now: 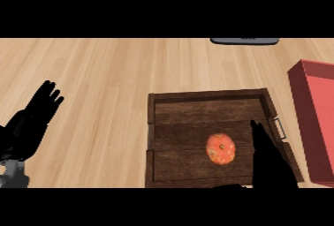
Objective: Pick the squash from the tray and place it in the cardboard box
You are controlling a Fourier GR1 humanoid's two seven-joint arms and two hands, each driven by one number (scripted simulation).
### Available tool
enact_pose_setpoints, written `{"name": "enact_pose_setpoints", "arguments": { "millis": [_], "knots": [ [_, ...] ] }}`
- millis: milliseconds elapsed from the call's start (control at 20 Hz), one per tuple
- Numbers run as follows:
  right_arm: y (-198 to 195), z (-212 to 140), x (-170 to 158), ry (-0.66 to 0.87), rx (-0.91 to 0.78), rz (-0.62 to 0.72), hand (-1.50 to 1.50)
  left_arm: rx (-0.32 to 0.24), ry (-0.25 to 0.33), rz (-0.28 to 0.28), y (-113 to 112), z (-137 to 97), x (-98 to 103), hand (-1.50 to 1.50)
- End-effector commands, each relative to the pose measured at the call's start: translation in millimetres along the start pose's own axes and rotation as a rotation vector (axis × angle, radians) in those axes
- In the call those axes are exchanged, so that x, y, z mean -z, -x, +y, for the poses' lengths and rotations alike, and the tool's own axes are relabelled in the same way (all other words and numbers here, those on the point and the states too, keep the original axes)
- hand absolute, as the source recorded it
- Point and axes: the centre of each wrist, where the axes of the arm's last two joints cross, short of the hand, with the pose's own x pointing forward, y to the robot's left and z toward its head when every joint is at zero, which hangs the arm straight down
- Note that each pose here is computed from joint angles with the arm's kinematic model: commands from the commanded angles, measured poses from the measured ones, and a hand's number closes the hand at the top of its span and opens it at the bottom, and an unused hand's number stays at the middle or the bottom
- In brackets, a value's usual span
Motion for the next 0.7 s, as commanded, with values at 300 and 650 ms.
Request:
{"name": "enact_pose_setpoints", "arguments": {
  "millis": [300, 650],
  "knots": [
    [-26.1, 8.7, 13.3, -0.016, -0.062, 0.147, -1.50, -0.006, 0.005, 0.007, 5.1, -14.3, -11.5, 0.00],
    [-51.6, 20.8, 18.4, 0.009, -0.129, 0.131, -1.50, 0.004, -0.015, 0.026, 5.5, -1.3, -1.3, 0.00]
  ]
}}
